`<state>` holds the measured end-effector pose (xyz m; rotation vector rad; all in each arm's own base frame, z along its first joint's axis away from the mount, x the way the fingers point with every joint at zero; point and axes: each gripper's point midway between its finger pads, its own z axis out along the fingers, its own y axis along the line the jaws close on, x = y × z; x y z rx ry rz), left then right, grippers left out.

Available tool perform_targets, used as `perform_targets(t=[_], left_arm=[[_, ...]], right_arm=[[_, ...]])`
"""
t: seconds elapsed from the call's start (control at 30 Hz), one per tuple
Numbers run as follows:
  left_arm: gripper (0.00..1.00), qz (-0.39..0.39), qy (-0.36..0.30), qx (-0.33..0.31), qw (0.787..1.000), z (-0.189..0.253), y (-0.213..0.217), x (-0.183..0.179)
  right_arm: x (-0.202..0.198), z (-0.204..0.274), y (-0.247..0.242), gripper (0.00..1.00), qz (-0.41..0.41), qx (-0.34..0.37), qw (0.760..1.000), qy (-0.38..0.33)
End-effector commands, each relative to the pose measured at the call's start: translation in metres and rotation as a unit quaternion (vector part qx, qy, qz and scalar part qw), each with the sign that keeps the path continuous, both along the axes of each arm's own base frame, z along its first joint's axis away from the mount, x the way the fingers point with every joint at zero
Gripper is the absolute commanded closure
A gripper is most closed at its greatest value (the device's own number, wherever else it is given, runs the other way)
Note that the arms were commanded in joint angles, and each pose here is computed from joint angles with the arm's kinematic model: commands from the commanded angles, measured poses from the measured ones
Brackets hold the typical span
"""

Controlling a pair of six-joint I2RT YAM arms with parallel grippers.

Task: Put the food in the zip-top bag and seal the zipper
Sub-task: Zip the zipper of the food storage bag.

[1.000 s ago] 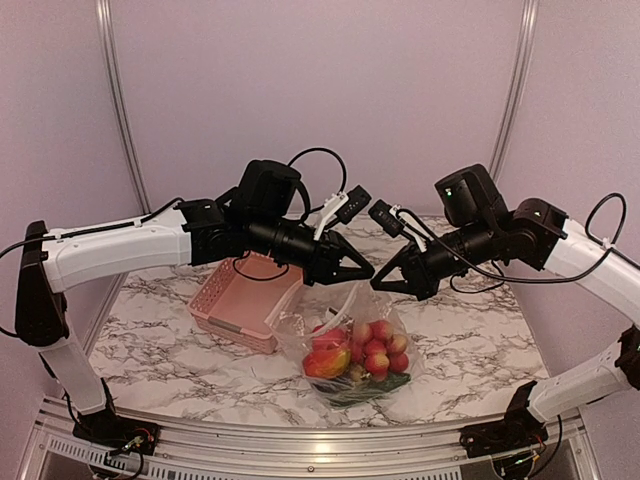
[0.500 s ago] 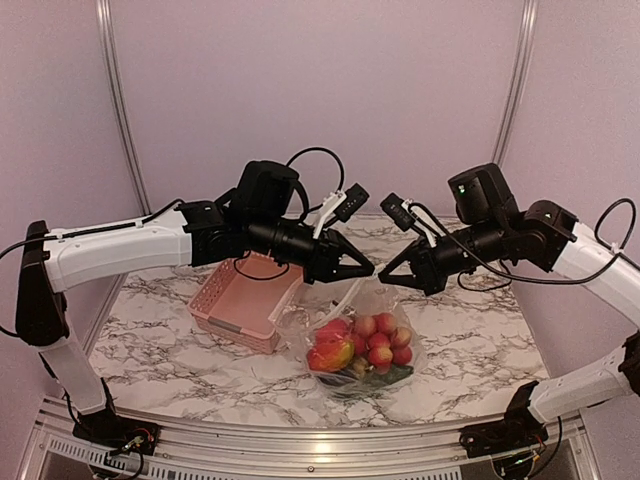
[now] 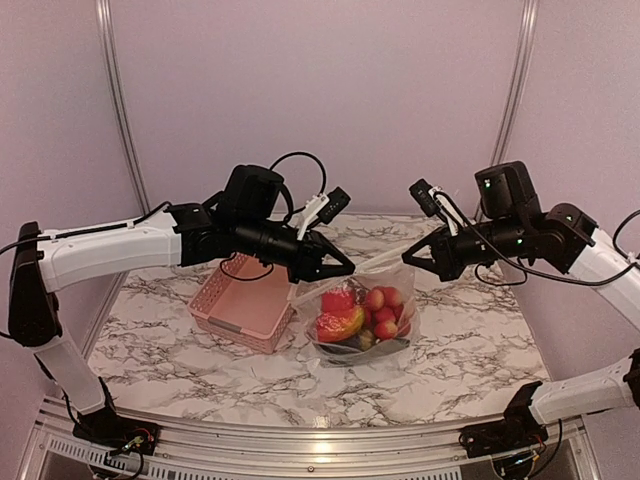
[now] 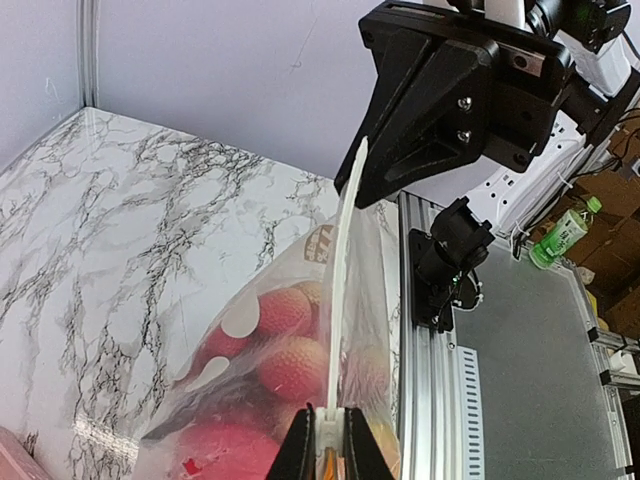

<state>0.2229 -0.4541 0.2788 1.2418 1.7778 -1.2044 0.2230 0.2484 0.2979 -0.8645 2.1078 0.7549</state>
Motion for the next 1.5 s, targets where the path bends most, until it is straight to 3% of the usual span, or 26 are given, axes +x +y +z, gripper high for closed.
perform_targets(t=[0.0, 0.27, 0.83, 1.47], left_arm=[[0.97, 0.015, 0.008, 0.051, 0.999, -0.020, 0.026, -0.002], [0.96, 0.014, 0.004, 0.088, 0.996, -0.044, 0.040, -0.006], [0.94, 0.021, 0.014, 0.162, 0.986, -0.083, 0.068, -0.011], [0.91, 0.029, 0.048, 0.167, 0.984, -0.101, 0.075, 0.007]], right_arm=[[0.027, 0.024, -0.035, 1.00, -0.092, -0.002, 0.994, -0.059], [0.048, 0.014, -0.069, 1.00, -0.163, -0.022, 0.985, -0.057], [0.062, -0.008, -0.093, 1.00, -0.216, -0.071, 0.972, -0.058], [0.070, -0.007, -0.103, 1.00, -0.243, -0.084, 0.963, -0.079]])
